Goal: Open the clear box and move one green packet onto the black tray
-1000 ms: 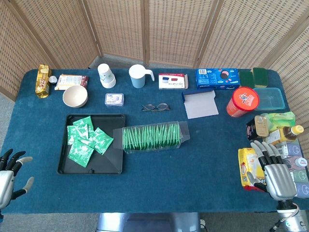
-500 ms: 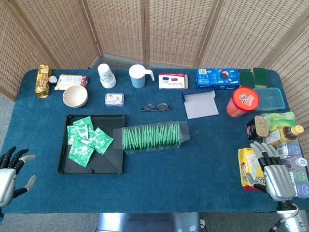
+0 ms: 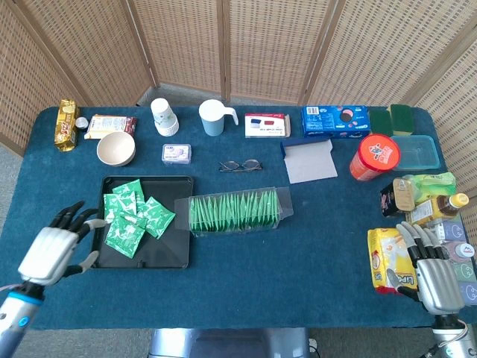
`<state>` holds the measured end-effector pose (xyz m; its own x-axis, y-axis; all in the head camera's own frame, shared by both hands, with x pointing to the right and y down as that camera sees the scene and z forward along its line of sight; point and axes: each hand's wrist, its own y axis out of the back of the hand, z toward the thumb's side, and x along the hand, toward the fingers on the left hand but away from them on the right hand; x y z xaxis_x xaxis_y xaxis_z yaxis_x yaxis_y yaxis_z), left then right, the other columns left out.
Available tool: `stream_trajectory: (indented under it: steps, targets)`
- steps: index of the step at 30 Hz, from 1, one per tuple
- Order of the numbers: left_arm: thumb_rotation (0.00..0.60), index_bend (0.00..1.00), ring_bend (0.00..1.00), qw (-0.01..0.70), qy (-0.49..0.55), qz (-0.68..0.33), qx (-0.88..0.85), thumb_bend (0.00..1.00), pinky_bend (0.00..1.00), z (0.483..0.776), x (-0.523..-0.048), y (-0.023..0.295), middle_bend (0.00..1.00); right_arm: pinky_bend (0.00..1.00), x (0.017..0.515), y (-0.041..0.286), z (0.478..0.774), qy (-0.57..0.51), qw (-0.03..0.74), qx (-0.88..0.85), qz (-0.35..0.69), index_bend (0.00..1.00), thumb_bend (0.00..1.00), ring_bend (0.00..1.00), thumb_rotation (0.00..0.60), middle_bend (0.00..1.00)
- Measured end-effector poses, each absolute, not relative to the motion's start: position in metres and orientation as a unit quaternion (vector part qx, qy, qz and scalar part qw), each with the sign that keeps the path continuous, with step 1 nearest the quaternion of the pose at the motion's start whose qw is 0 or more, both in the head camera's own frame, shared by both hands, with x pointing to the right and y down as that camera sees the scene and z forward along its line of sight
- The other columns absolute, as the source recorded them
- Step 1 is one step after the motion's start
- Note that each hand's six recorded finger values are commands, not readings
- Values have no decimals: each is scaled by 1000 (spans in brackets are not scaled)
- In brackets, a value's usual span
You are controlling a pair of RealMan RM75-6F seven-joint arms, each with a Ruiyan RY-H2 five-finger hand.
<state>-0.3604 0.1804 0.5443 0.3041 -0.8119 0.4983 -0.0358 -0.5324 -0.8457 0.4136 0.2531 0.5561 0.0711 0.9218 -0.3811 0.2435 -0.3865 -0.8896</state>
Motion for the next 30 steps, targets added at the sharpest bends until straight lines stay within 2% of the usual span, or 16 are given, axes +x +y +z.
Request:
stream_trajectory:
  steps: [14, 23, 30]
  targets:
    - [600, 227, 3, 426, 204, -451, -758, 239, 97, 578, -229, 125, 116, 54, 426, 262, 554, -463, 316, -643, 522, 0, 346, 0, 600, 29]
    - [600, 227, 0, 440, 159, -423, -776, 238, 97, 596, -130, 122, 110, 54, 436, 267, 555, -472, 308, -637, 526, 0, 345, 0, 600, 29]
    - [600, 226, 0, 461, 168, -430, -758, 238, 98, 602, -92, 113, 109, 54, 445, 271, 555, -479, 300, -632, 531, 0, 345, 0, 600, 29]
